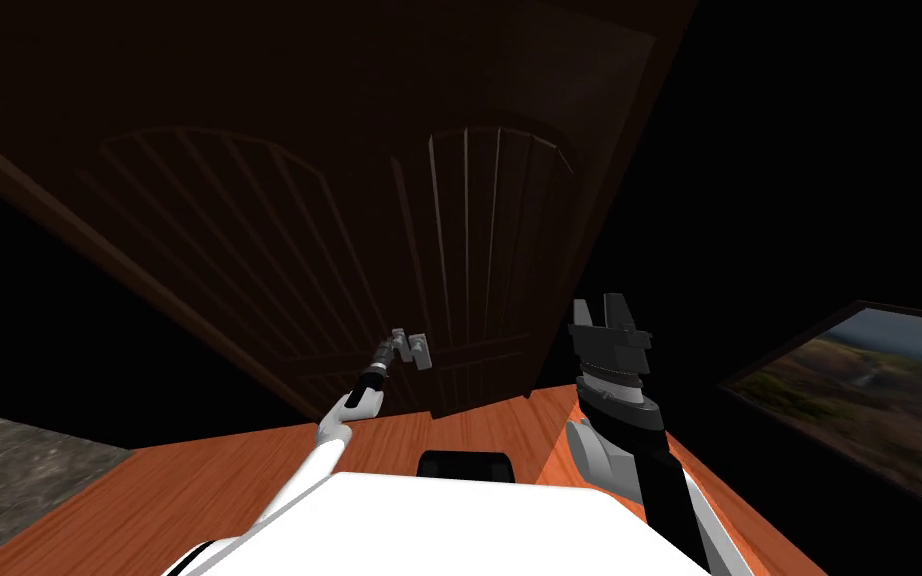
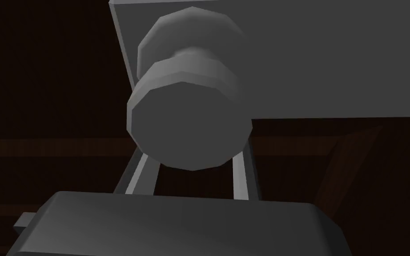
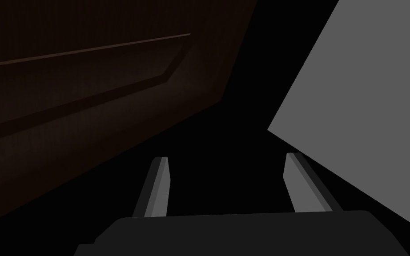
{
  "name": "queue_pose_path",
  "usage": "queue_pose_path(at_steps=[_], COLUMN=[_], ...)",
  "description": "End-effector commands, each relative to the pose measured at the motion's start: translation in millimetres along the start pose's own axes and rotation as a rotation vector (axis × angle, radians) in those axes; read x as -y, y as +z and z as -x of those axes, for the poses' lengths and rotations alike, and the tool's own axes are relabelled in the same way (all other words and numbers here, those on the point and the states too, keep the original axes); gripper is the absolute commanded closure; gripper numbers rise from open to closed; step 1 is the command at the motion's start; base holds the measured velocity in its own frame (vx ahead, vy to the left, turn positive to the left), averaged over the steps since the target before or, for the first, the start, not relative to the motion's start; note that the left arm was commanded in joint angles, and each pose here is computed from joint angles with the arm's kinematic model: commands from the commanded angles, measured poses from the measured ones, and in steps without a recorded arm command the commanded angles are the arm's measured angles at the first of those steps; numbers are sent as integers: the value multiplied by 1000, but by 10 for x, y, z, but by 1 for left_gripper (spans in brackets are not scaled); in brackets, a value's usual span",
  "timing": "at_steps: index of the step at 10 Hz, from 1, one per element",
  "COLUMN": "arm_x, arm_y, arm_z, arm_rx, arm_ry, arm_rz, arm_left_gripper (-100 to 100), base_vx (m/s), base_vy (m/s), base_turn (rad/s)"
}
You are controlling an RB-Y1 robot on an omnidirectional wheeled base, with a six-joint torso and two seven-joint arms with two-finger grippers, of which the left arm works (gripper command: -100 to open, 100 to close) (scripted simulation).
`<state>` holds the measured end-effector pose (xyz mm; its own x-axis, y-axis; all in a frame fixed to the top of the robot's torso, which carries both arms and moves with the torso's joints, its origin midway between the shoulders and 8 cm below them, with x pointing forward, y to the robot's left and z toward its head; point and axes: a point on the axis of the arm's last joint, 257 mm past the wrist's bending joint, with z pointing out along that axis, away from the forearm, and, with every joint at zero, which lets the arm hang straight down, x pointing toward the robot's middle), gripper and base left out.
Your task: Pull the door open
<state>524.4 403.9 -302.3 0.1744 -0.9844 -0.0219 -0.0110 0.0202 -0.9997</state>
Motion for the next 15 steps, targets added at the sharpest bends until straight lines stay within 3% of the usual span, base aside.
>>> queue_pose_path(at_steps=[1,2,3,7,9,10,11,12,15], arm_x=[-56,-73,-60,-77,-37,52,2,-65,-121], arm_y=[-75,-109,-107,-129,-106,-48,-80,-140,-234], arm_z=[334,471,355,230,44,-166,-41,232,690], arm_rx=[39,55,37,14,-16,-48,-30,9,73], arm_ry=[20,30,20,8,-7,-20,-13,4,34], arm_rz=[22,29,23,25,15,-5,6,23,44], arm_left_gripper=[100,100,-100,-100,-100,-100,-100,-100,-100], base_vx=[-140,-174,-183,-192,-180,-80,-15,-77,-25], base_vy=[143,107,3,-55,-42,-151,-78,52,91], base_turn=[174,111,-3,-14,-69,-198,-36,222,144])
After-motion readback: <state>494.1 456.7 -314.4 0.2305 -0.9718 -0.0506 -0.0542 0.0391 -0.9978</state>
